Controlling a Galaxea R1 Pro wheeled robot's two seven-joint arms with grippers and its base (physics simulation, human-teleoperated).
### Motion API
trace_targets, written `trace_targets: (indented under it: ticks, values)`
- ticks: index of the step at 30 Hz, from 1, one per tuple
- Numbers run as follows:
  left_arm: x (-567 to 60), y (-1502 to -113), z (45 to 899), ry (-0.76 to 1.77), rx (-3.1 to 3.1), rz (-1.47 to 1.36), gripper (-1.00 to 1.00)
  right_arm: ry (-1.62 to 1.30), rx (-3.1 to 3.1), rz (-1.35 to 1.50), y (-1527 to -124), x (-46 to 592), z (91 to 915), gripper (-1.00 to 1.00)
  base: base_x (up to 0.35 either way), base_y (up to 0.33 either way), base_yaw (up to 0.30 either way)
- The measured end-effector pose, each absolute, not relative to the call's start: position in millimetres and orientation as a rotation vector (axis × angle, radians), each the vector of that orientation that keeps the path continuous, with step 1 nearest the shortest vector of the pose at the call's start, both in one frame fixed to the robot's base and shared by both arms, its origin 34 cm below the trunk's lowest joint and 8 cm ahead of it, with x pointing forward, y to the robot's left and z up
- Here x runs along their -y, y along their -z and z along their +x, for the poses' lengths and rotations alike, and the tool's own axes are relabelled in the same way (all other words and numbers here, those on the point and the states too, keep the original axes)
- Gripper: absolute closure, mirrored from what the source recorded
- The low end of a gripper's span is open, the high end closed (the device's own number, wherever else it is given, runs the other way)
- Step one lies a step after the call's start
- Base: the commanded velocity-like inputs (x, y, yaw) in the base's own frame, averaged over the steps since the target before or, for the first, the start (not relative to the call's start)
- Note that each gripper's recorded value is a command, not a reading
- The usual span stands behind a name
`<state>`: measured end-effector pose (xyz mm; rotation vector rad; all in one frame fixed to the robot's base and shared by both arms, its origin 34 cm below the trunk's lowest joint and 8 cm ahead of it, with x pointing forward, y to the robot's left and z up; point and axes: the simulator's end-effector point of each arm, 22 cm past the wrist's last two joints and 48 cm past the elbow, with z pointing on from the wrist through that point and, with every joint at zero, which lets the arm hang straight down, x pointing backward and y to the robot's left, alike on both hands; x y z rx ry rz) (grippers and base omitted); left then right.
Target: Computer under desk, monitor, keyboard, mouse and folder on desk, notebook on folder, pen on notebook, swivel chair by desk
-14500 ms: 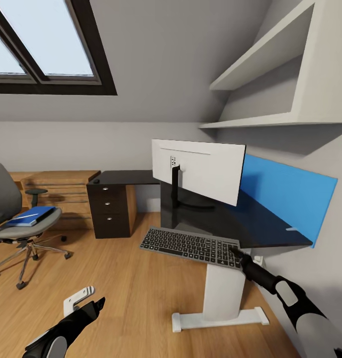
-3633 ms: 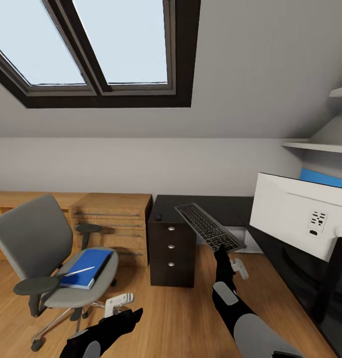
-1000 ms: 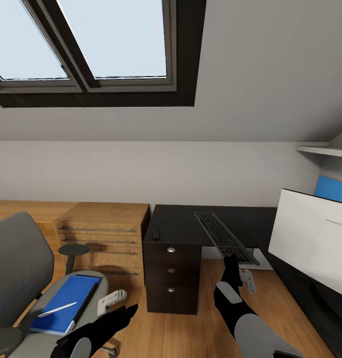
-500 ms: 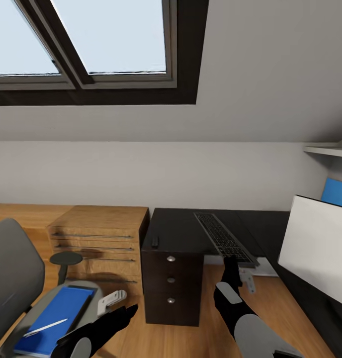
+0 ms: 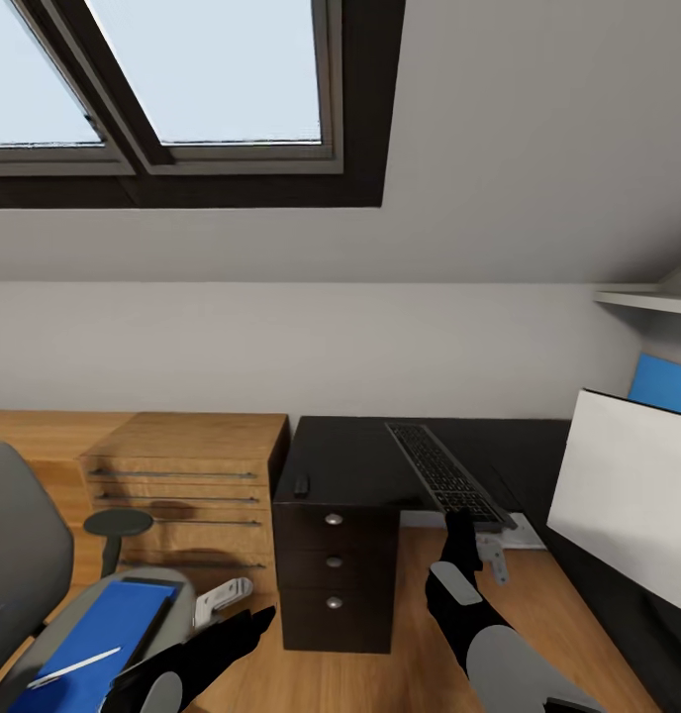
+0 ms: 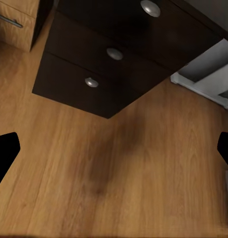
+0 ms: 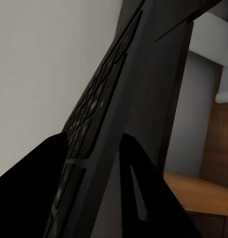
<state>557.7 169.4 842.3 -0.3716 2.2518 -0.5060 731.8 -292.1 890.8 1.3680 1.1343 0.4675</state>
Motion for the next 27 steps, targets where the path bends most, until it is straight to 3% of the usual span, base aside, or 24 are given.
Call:
trace_targets:
  ticks: [7, 27]
  values:
    - [-170, -842, 558, 0.505, -2.252, -0.372, -1.0, -0.469, -1.134, 1.368, -891, 292, 732, 1.0, 0.0, 0.0, -0.114]
    - [-170, -842, 558, 0.503, -2.252, -0.372, -1.0, -0.353, -1.067, 1.368, -894, 311, 716, 1.0, 0.0, 0.0, -0.003]
